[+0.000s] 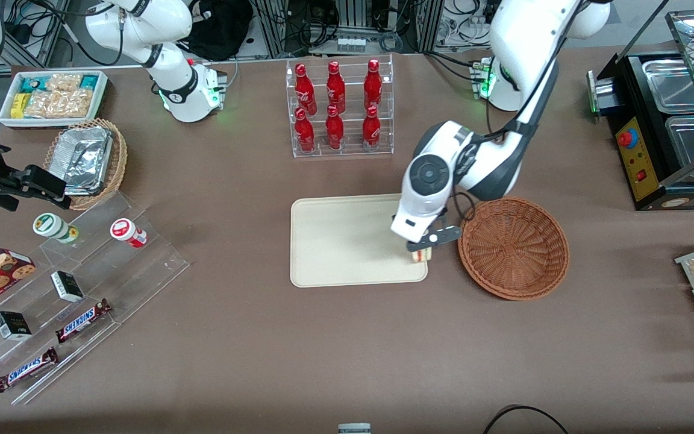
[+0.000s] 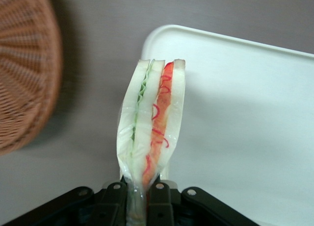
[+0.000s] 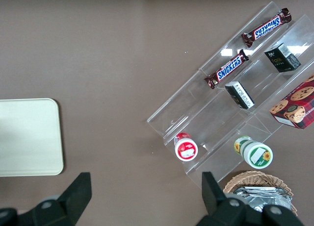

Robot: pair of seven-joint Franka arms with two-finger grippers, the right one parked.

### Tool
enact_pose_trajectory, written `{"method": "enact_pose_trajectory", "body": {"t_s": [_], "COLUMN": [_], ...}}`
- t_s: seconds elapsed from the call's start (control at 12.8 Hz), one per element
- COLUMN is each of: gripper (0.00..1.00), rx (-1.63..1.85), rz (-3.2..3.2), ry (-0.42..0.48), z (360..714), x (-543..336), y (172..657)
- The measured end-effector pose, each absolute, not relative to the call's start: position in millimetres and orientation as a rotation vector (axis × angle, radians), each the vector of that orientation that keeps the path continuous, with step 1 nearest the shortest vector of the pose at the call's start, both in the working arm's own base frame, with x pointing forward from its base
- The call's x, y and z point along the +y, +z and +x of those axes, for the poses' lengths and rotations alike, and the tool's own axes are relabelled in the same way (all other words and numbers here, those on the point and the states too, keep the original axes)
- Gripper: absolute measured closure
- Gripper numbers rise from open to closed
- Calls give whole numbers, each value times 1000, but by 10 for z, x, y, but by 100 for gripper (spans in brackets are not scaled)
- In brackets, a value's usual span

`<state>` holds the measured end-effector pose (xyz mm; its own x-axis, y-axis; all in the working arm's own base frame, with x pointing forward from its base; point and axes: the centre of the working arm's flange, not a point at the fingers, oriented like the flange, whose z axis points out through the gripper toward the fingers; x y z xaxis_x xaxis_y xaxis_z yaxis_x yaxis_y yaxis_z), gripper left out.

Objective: Place sandwich from basket to tray
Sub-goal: 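Carry the held sandwich over to the cream tray and lower it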

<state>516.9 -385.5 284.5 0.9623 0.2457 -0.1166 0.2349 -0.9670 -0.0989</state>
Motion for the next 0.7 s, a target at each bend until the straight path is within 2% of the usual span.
{"method": "enact_pose_trajectory", "body": {"t_s": [0.7], "gripper": [85], "rx": [-364], "rz": [-3075], "ry": [191], "z": [4977], "x": [-4929], "y": [2545]}}
